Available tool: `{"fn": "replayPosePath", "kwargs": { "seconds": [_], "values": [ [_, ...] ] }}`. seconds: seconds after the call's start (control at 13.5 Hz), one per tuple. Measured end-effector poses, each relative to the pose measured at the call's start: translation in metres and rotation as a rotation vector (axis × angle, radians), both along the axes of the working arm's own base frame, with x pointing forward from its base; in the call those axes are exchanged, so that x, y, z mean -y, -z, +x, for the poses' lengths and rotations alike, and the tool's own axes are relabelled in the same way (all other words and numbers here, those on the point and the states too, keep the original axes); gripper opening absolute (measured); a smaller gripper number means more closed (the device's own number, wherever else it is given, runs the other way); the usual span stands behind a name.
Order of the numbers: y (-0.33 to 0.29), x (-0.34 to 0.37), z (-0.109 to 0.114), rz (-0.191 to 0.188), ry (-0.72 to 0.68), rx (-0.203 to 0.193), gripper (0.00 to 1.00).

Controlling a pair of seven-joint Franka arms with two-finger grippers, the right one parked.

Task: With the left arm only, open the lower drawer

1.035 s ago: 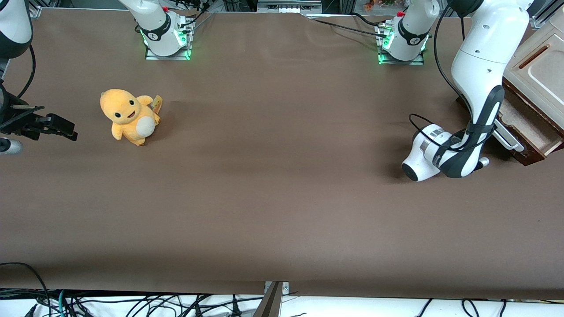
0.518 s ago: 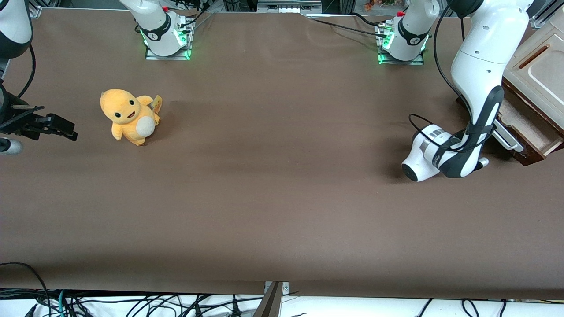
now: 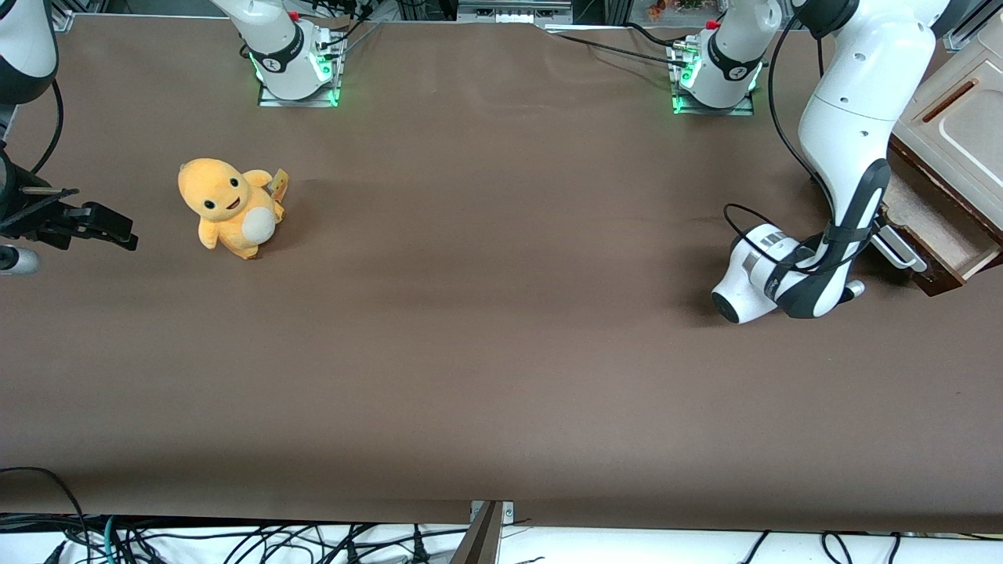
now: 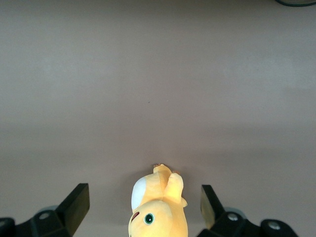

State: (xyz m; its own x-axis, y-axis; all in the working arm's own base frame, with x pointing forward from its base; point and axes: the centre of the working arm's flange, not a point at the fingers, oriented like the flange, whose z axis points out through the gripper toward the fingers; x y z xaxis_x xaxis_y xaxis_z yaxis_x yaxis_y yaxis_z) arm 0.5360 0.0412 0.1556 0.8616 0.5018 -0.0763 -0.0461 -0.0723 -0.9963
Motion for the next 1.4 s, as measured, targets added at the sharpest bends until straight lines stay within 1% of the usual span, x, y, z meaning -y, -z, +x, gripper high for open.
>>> {"fn": "replayPosePath", "kwargs": {
  "seconds": [0.07, 0.22, 0.3, 0.59, 0.67, 0.74, 0.89, 0.96, 1.04, 1.18, 1.33, 1.4],
  "values": [
    [0.000, 0.000, 0.000, 0.000, 0.000, 0.000, 0.74],
    [-0.001, 0.001, 0.001, 0.000, 0.000, 0.000, 0.97],
    [-0.003, 0.001, 0.003, -0.003, -0.003, 0.006, 1.00],
    [-0.012, 0.010, 0.012, -0.018, -0.020, 0.025, 1.00],
    [-0.015, 0.014, 0.013, -0.032, -0.034, 0.032, 1.00],
    [-0.020, 0.019, 0.016, -0.056, -0.060, 0.048, 1.00],
    [-0.040, 0.029, 0.029, -0.111, -0.119, 0.094, 1.00],
    [-0.054, 0.036, 0.036, -0.146, -0.140, 0.109, 1.00],
    [-0.069, 0.045, 0.043, -0.190, -0.154, 0.119, 1.00],
    [-0.103, 0.056, 0.053, -0.290, -0.184, 0.129, 1.00],
    [-0.139, 0.060, 0.062, -0.401, -0.195, 0.125, 1.00],
    [-0.158, 0.062, 0.066, -0.465, -0.197, 0.122, 1.00]
  ]
}}
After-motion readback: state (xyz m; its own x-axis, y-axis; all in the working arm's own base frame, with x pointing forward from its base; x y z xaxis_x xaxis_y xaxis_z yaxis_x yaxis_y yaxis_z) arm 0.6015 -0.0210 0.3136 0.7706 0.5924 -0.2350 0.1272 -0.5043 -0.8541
